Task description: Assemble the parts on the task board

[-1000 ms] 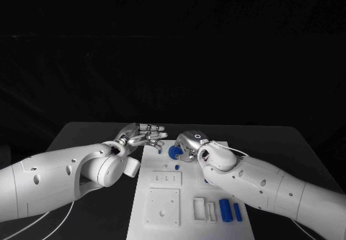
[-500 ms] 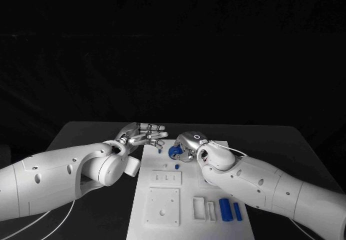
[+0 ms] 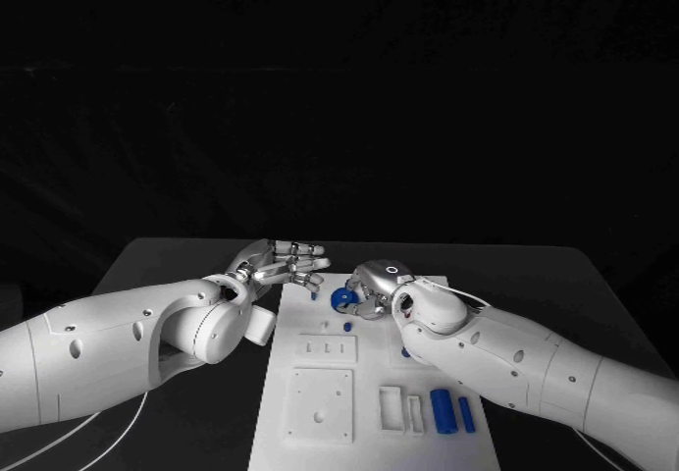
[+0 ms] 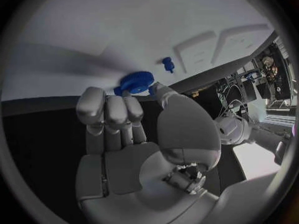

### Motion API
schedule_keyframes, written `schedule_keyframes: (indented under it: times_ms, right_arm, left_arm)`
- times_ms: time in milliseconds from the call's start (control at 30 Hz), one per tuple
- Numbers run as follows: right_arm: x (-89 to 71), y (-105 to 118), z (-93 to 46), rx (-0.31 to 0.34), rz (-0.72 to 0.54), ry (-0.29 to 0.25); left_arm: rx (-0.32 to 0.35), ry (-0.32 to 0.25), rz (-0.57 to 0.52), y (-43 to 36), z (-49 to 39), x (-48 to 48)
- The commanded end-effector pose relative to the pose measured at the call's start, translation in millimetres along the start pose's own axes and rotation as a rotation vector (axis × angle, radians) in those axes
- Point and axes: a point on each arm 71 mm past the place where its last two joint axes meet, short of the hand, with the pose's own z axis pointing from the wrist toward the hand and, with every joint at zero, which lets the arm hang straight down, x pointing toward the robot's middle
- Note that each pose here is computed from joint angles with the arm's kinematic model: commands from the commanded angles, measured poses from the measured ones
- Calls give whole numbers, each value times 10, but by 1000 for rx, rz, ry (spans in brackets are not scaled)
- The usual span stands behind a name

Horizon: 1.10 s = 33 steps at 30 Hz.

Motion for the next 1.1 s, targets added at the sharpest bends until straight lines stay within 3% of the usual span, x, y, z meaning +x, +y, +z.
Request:
schedule_keyframes:
  times_ms: [33, 433, 700, 900, 1100]
  right_arm:
    - [31, -26, -30, -1, 0, 27]
    - [-140, -164, -210, 3, 36, -92]
    - [-434, -485, -445, 27, 106, -171]
    - [-623, -878, -634, 47, 194, -153]
    - [-692, -1244, -783, 70, 234, -119]
  left_arm:
    - [11, 17, -3, -19, 7, 24]
    - [11, 11, -2, -16, 0, -5]
    - [11, -5, 2, -10, -14, -64]
    - [11, -14, 4, -6, -27, -103]
    - [12, -16, 7, -5, -32, -127]
